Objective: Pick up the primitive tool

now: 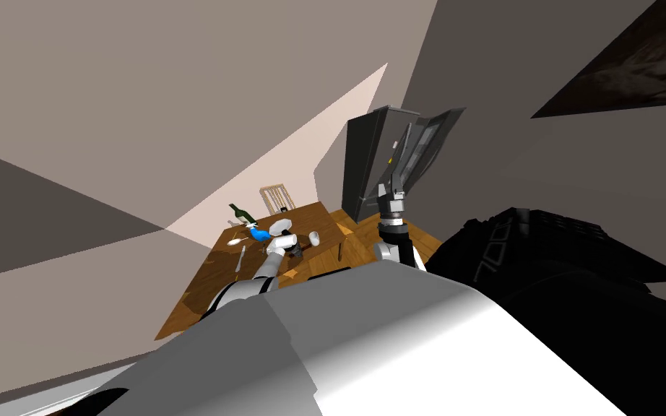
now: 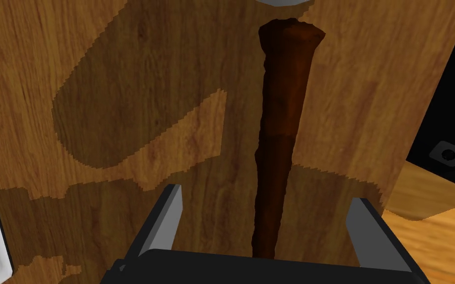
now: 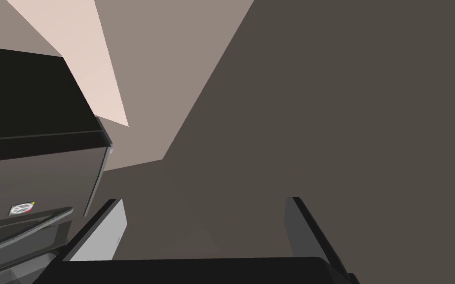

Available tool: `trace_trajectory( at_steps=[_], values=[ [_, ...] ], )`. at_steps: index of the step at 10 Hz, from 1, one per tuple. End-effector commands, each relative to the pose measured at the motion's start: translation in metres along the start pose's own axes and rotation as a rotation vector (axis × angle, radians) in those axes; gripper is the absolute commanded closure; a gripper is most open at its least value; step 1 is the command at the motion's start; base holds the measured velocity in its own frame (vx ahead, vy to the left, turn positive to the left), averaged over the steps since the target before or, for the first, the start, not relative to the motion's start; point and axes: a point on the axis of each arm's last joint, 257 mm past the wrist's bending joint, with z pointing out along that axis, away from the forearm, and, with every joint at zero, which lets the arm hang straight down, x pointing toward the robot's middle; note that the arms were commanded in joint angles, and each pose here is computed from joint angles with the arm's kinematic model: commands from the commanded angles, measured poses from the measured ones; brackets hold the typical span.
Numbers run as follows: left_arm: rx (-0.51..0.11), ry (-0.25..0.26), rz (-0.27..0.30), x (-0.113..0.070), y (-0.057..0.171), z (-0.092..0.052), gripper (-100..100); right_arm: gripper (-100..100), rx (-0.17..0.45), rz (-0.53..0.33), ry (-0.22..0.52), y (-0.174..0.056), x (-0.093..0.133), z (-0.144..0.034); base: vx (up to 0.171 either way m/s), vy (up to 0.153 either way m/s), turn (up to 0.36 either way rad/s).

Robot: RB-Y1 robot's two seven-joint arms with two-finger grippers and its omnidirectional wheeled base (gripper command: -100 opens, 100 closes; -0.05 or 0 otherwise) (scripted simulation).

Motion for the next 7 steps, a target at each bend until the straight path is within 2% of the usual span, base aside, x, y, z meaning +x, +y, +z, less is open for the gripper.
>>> trace_trajectory(
  at_steps=[1, 2, 4, 6, 7],
  values=[
    [0.000, -0.004, -0.020, -0.018, -0.002, 0.005, -100, 0, 0.000, 0.000, 0.000, 0.000, 0.000, 0.000, -0.007, -0.031, -0.172],
    [0.000, -0.004, -0.020, -0.018, -0.002, 0.005, -100, 0, 0.000, 0.000, 0.000, 0.000, 0.000, 0.000, -0.005, -0.034, -0.076],
    [0.001, -0.007, -0.041, -0.037, -0.004, 0.009, -100, 0, 0.000, 0.000, 0.000, 0.000, 0.000, 0.000, -0.005, -0.036, -0.095],
    [0.003, -0.011, -0.063, -0.055, -0.006, 0.012, -100, 0, 0.000, 0.000, 0.000, 0.000, 0.000, 0.000, -0.012, -0.040, -0.120],
    [0.007, -0.015, -0.087, -0.073, -0.008, 0.015, -100, 0, 0.000, 0.000, 0.000, 0.000, 0.000, 0.000, -0.008, -0.057, -0.228]
  ],
)
